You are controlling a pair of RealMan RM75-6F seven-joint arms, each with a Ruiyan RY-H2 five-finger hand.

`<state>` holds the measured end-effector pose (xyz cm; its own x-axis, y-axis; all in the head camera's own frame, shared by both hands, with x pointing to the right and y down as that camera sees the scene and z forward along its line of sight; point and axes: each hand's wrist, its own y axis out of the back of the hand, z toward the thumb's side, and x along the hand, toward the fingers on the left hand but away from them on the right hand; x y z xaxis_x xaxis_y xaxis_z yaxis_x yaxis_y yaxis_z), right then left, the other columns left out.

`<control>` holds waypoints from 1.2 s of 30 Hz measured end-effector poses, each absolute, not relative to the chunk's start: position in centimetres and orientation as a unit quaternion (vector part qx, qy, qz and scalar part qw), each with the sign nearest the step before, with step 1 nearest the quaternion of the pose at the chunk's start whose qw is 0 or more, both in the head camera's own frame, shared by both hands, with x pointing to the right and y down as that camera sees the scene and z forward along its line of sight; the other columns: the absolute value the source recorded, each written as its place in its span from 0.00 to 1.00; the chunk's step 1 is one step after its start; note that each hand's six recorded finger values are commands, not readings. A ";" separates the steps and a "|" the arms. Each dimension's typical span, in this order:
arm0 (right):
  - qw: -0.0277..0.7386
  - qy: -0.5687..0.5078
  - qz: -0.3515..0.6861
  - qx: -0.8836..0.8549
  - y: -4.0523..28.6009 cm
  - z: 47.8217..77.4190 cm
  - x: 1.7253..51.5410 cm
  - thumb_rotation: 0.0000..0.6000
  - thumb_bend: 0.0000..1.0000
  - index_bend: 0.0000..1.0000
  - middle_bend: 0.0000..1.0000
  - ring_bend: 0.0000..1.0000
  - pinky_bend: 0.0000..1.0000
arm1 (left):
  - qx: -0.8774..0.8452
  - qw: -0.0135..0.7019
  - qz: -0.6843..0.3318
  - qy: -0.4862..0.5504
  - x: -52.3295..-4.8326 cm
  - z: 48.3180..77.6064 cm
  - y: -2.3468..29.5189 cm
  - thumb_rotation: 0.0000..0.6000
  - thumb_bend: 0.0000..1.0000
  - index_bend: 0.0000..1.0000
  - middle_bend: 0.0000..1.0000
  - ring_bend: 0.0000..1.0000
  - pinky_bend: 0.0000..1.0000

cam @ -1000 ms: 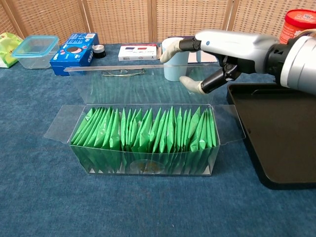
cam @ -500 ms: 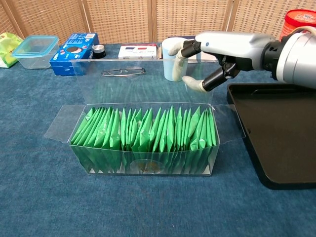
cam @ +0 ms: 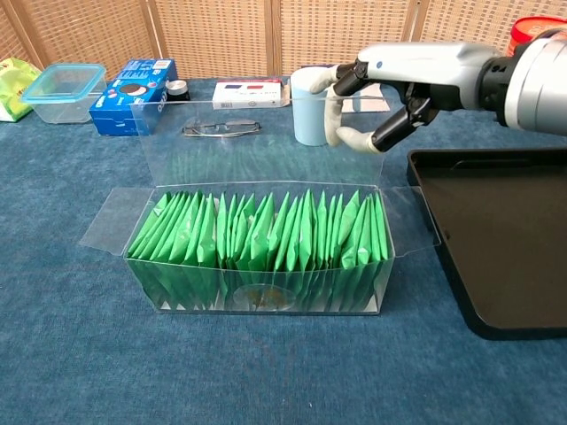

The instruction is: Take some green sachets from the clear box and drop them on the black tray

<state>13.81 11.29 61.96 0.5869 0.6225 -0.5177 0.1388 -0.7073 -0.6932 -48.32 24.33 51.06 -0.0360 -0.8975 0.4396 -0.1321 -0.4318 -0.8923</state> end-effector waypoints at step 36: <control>0.234 -0.226 0.421 -0.847 8.6 62.0 15.5 0.82 0.61 0.55 0.11 0.01 0.05 | -0.609 0.332 -0.588 0.416 -48.0 51.4 23.9 1.00 0.24 0.14 0.13 0.08 0.24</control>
